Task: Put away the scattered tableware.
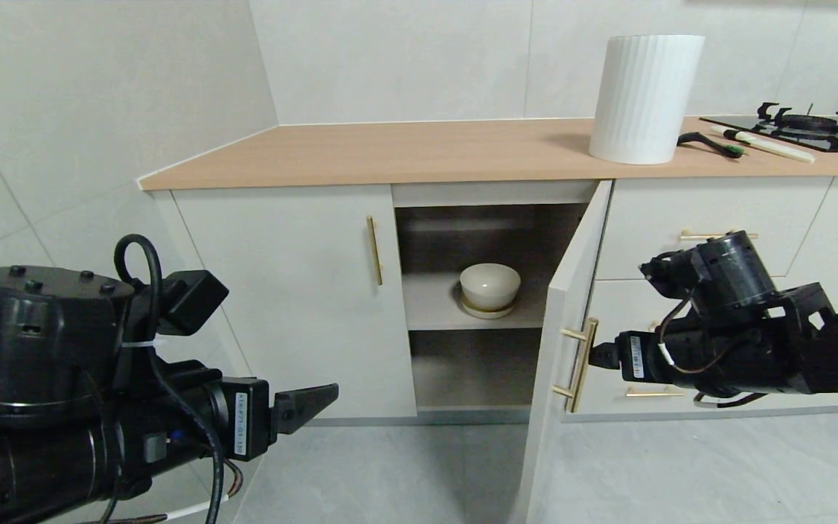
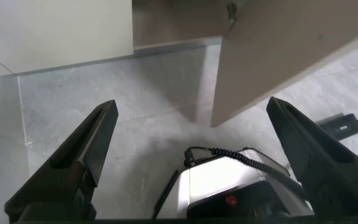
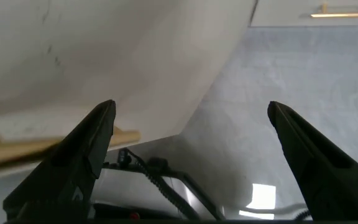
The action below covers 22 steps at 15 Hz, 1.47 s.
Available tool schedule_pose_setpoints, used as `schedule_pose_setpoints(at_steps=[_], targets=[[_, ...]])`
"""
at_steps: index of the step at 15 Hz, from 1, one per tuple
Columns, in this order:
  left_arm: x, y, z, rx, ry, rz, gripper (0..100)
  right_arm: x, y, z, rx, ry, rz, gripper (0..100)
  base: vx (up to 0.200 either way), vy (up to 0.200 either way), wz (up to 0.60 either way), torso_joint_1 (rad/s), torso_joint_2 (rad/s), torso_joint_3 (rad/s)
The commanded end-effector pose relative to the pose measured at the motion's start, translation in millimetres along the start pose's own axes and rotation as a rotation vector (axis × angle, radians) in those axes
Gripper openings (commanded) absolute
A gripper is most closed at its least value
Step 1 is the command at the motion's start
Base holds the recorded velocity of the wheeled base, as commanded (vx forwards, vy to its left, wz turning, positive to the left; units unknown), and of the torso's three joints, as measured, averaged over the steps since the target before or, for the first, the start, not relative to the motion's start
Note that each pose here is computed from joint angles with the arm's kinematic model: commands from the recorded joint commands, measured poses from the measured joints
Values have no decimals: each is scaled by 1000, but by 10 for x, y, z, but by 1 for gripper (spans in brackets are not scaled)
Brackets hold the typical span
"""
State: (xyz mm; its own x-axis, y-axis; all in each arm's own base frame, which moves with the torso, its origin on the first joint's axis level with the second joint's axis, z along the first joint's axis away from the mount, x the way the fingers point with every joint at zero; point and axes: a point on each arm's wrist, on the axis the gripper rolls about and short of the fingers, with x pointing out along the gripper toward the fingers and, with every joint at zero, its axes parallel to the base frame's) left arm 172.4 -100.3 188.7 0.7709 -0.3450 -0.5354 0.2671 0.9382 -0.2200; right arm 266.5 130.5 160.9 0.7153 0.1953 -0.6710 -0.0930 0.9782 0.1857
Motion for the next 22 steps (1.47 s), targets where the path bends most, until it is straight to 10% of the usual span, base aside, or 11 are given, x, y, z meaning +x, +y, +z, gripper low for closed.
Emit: schedule_pose_setpoints(at_steps=[1,22], targets=[[3,-1,3,0,-1,2,100,269,82,6,-12,39,-9,100,0,0,0,0,0,0],[29,6,-5,-1,8,8,100,799,432,-60,190,-77,128,100,76,0,0,1,1,1]])
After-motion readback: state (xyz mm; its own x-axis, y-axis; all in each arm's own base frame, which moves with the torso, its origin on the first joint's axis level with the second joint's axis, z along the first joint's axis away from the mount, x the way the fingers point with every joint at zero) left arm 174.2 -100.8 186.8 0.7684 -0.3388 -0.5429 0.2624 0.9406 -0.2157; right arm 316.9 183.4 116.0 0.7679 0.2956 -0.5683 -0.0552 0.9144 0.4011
